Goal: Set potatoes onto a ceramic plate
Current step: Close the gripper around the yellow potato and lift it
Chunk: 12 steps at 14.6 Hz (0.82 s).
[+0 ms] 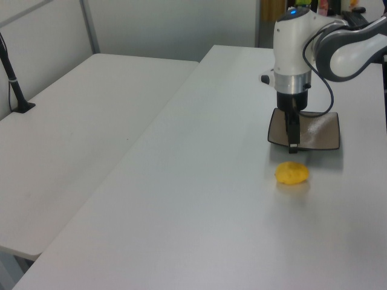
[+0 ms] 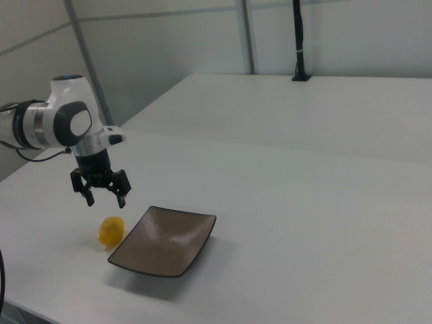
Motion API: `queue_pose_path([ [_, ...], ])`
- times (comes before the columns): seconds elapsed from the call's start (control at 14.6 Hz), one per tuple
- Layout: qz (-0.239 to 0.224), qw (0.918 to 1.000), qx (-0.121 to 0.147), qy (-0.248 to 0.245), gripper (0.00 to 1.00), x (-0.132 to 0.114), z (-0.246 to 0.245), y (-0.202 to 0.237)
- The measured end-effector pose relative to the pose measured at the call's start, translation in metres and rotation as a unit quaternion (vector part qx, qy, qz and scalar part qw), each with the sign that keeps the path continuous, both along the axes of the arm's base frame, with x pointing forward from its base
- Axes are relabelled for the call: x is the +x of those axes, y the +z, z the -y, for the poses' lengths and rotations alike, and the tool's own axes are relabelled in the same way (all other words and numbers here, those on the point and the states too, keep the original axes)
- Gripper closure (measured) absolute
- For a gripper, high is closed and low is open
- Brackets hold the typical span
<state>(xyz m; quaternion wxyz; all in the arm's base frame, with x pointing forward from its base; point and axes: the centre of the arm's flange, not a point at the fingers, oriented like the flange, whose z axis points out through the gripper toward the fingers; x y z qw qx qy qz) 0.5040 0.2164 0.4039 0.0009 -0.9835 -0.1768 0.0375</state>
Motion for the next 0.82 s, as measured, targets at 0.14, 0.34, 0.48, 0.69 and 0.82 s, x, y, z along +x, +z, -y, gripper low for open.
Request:
queue_pose_path([
  [0.14,-0.005,1.0000,0.002,0.008,0.00,-0.003,-0.008,-0.019],
  [0.34,-0.016,0.9998,0.004,0.012,0.00,-0.004,-0.012,-0.045],
  [0.48,-0.018,0.9997,0.006,0.014,0.00,-0.003,-0.015,-0.055],
  [0.69,-0.027,0.9995,0.005,0.016,0.00,-0.006,-0.017,-0.066],
  [0.82,-0.027,0.9994,0.001,0.021,0.00,-0.008,-0.016,-0.075],
])
